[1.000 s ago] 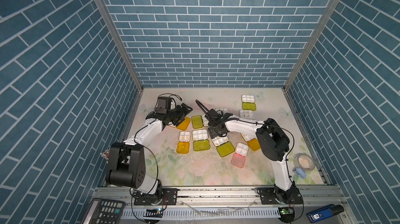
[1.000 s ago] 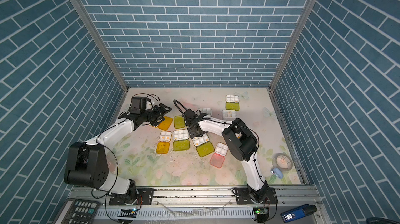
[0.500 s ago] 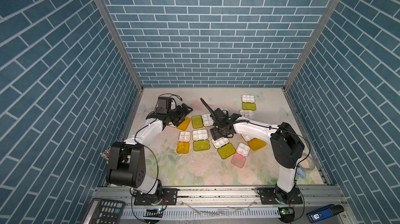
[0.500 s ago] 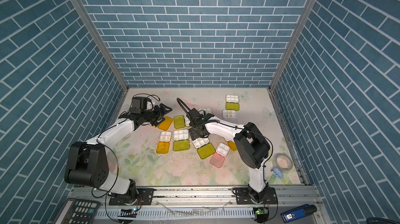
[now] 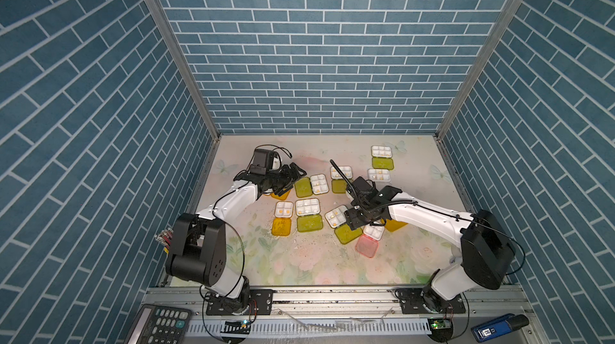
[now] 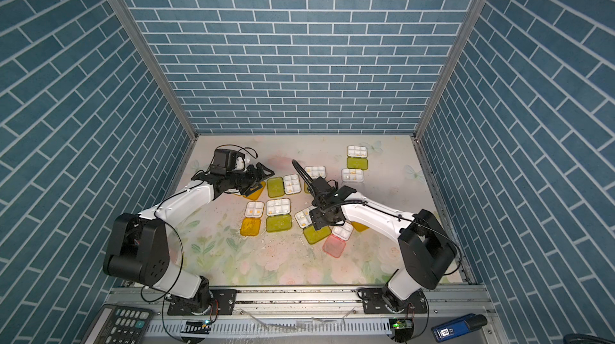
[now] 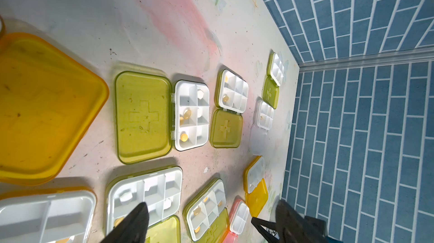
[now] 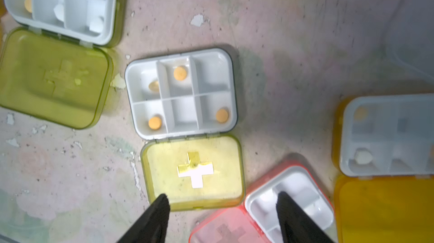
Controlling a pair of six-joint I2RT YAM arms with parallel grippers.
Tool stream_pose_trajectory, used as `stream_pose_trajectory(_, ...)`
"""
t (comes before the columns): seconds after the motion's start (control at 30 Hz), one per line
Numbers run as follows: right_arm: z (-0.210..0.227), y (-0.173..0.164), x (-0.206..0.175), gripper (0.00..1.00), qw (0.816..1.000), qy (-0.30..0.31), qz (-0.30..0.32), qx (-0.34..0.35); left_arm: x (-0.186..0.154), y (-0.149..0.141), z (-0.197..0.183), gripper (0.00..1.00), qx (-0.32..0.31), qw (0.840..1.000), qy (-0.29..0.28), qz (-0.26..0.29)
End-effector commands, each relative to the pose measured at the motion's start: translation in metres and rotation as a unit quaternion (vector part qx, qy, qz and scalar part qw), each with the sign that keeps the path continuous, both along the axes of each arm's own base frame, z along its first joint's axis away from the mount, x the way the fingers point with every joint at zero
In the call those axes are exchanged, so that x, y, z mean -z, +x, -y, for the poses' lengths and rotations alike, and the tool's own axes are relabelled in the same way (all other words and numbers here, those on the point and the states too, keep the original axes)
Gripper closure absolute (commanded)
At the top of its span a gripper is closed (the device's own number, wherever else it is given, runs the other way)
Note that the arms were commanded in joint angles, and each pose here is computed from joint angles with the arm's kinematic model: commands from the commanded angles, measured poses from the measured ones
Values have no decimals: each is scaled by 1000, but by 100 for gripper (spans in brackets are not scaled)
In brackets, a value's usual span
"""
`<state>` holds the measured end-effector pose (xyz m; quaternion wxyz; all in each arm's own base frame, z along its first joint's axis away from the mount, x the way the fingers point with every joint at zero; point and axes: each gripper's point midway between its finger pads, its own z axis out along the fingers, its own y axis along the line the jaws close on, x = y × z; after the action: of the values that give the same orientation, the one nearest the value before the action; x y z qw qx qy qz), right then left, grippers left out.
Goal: Close pillboxes
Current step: Adjust the pillbox at the center of the board.
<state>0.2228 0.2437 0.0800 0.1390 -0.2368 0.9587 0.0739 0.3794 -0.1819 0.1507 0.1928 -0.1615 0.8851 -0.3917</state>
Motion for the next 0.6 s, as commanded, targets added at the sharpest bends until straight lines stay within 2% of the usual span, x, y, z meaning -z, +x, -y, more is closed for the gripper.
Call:
stream_pose_trajectory(0.0, 5, -26, 5, 30, 1000, -15, -25, -2, -1, 0, 8, 14, 23, 1000, 6, 2)
stream_pose_trajectory(0.13, -8, -42, 3, 35, 999, -8, -28, -13, 1, 0, 7, 15, 24, 1000, 12, 0)
stream_pose_trajectory(0.33, -33, -71, 15, 49, 997, 21, -67, -35, 1, 1, 6, 15, 23, 1000, 16, 1)
stream_pose_trajectory(0.57, -33, -88, 35, 51, 995, 15, -91, -32, 0, 3, 1, 14, 17, 1000, 20, 3)
